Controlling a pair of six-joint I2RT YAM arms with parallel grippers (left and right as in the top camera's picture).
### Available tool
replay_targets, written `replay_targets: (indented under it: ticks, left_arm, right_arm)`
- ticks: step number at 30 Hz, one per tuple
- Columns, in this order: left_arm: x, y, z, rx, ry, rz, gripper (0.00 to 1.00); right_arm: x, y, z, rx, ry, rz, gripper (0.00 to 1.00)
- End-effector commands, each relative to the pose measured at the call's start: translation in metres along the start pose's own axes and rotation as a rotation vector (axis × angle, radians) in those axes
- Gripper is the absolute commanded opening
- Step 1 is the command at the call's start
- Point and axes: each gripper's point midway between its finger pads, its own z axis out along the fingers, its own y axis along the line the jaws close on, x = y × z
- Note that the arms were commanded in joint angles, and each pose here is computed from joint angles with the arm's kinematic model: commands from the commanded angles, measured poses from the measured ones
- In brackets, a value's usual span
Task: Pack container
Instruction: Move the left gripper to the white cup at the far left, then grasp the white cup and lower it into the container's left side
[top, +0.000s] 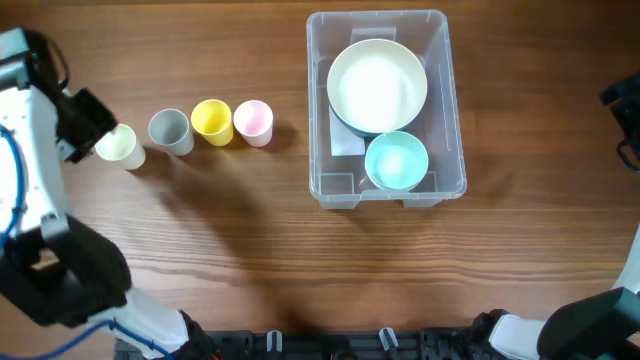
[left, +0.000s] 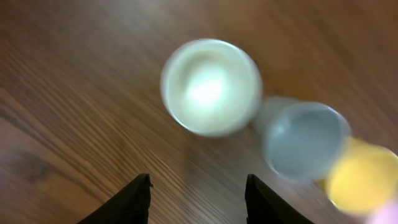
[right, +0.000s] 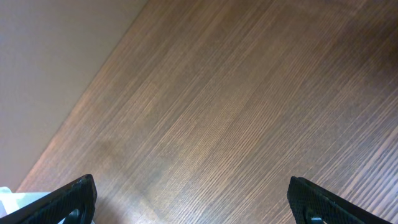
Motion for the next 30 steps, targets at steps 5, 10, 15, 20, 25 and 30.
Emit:
replay_targets:
  ticks: [5, 10, 15, 20, 25, 30]
  left_arm:
    - [-0.016, 0.012, 0.087, 0.014, 0.141, -0.021, 0.49]
    - [-0.015, 0.013, 0.110, 0.001, 0.173, -0.019, 0.15]
    - [-0.018, 0.028, 0.080, -0.045, 0.127, -0.028, 0.04]
    - [-0.015, 0.027, 0.001, 0.018, -0.007, -0.036, 0.04]
    - [0.072, -0.113, -0.114, 0.419, -0.157, 0.387, 0.04]
    - [0.195, -0.268, -0.139, 0.586, -0.331, 0.865, 0.04]
  right_arm:
    - [0.000, 0.003, 0.001, -0.008, 0.001, 0.003, 1.00]
    - [0.000, 0.003, 0.001, -0.008, 0.001, 0.004, 1.00]
    - [0.000, 0.003, 0.001, -0.008, 0.001, 0.004, 1.00]
    - [0.000, 0.003, 0.001, -0.008, 0.001, 0.003, 1.00]
    - [0.000, 0.003, 0.001, -0.008, 0.001, 0.003, 1.00]
    - [0.000, 0.003, 0.001, -0.008, 0.001, 0.003, 1.00]
